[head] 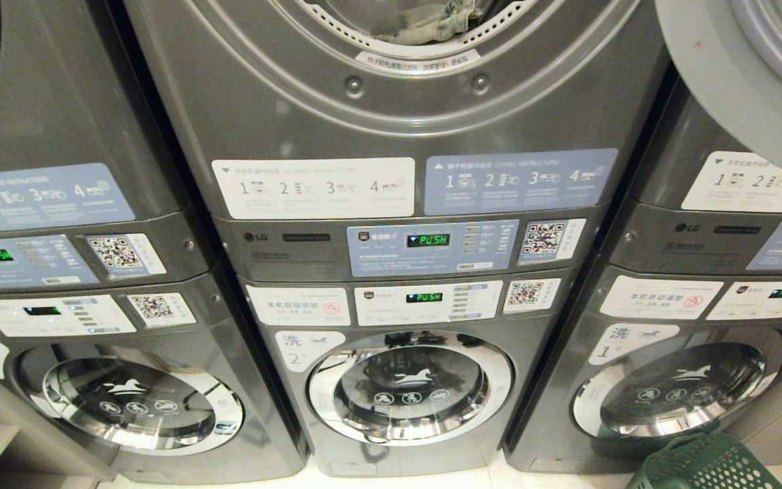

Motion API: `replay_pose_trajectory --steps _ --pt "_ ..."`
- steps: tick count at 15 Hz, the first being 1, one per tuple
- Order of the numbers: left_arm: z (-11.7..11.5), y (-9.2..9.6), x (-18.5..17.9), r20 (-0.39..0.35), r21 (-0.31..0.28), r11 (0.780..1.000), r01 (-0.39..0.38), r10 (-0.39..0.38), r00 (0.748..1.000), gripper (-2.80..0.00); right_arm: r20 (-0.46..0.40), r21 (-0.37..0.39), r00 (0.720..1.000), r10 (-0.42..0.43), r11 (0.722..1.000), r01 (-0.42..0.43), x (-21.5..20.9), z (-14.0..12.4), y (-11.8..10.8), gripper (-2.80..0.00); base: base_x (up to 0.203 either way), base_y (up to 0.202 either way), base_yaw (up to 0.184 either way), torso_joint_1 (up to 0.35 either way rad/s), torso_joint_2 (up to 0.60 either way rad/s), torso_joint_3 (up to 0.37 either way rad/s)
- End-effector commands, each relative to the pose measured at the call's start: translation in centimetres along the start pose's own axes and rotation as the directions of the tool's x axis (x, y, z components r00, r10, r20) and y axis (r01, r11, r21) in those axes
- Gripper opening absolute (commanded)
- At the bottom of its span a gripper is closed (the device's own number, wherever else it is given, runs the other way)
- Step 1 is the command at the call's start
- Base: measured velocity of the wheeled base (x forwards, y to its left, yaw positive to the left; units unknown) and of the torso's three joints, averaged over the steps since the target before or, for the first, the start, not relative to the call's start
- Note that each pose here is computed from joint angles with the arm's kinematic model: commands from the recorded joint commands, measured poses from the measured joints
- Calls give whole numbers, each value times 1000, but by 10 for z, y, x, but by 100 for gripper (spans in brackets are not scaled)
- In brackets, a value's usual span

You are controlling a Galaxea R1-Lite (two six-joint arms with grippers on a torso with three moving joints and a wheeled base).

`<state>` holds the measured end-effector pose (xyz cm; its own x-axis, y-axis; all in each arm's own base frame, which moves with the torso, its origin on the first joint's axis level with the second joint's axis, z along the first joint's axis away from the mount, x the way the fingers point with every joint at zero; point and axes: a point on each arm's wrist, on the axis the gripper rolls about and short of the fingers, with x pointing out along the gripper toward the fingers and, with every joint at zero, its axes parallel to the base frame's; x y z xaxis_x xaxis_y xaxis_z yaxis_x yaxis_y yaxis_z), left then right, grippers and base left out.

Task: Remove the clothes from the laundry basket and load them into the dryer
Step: Close the dryer

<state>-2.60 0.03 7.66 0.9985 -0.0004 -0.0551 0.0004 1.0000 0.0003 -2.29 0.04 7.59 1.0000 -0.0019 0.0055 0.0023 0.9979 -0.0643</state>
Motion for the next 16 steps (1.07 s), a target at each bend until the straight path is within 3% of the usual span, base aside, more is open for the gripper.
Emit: replay_pose_trajectory --steps 1,16 --pt "0 0 0 0 0 1000 0 0 1000 -280 -1 0 1000 0 1000 0 0 0 0 -280 0 0 0 -95 183 96" --pt "0 0 0 -2 3 1000 1 -1 1000 -280 1 4 1000 4 1000 -4 0 0 0 -280 0 0 0 -133 272 139"
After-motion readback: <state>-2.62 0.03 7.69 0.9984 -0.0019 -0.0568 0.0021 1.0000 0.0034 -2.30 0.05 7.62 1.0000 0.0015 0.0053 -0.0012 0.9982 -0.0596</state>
